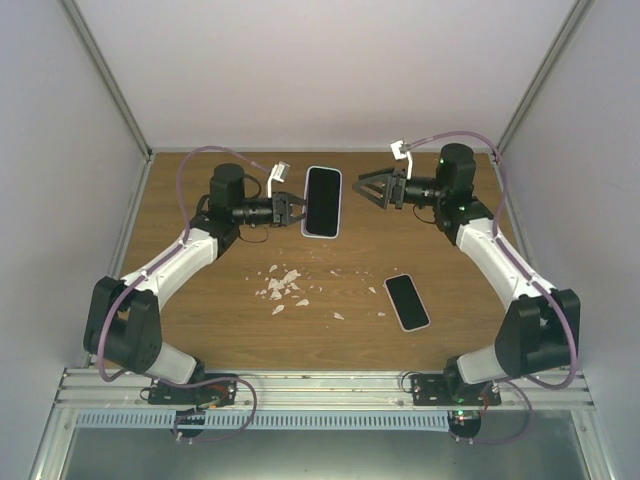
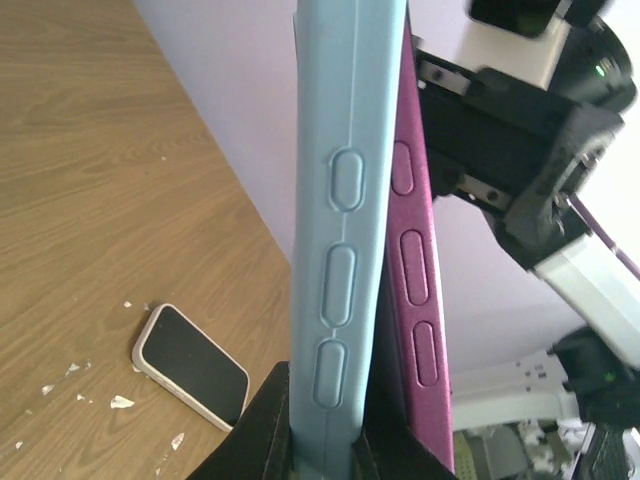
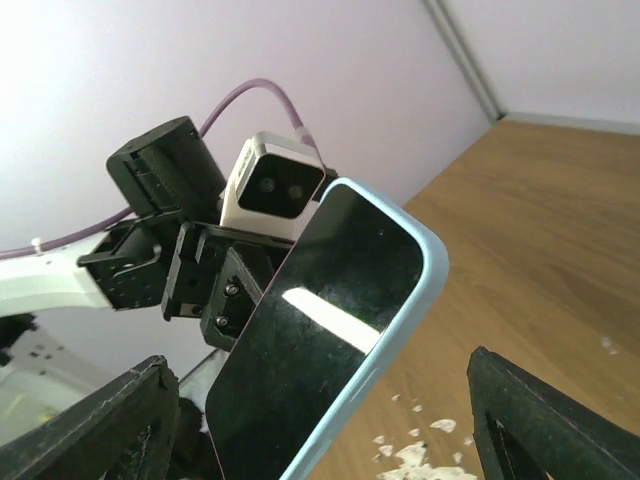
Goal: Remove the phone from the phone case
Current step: Remove the phone case from the phone.
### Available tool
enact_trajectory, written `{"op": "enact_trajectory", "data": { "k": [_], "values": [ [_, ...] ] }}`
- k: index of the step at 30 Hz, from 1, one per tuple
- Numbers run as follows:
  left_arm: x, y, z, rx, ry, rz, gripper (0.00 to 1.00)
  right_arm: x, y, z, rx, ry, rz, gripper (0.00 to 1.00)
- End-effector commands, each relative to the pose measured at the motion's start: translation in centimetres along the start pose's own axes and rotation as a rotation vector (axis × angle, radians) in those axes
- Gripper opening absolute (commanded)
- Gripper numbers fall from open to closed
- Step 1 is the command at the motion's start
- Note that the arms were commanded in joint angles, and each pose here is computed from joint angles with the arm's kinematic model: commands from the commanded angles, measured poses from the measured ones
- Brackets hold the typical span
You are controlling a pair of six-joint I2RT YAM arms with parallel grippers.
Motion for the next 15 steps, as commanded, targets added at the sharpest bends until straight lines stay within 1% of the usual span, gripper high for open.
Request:
{"op": "enact_trajectory", "data": {
  "k": [1,3,9,15],
  "values": [
    [-0.8,-0.4,1.7,-0.01,-0.093,-0.005,0.0,-0.6,0.2,1.0,-0.156,-0.024,-0.158,0.8],
    [-1.0,0.2,2.1,-0.052,-0.119,0.032,0.0,-0.4,0.6,1.2,-0.225,-0.013,-0.199,0.8],
    [-2.0,1.6,3.2,-0.144,-0.195,0.112,0.0,1.9,2.0,0.5,-0.43,0.089,-0.286,0.79],
    [-2.9,3.6,3.5,-0.277,-0.26,0.185,0.0,3.9,2.6,0.3,-0.601,0.16,-0.358,0.76]
  ]
}}
Point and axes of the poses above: each gripper's point midway between its finger pads, its own x axis out along the fingers, its own y axis along the line the jaws close on, z = x × y, the point moved 5 cm from there along -x, back along the fingers, and after that the axes turned 11 degrees about -x, right-handed, at the moved point
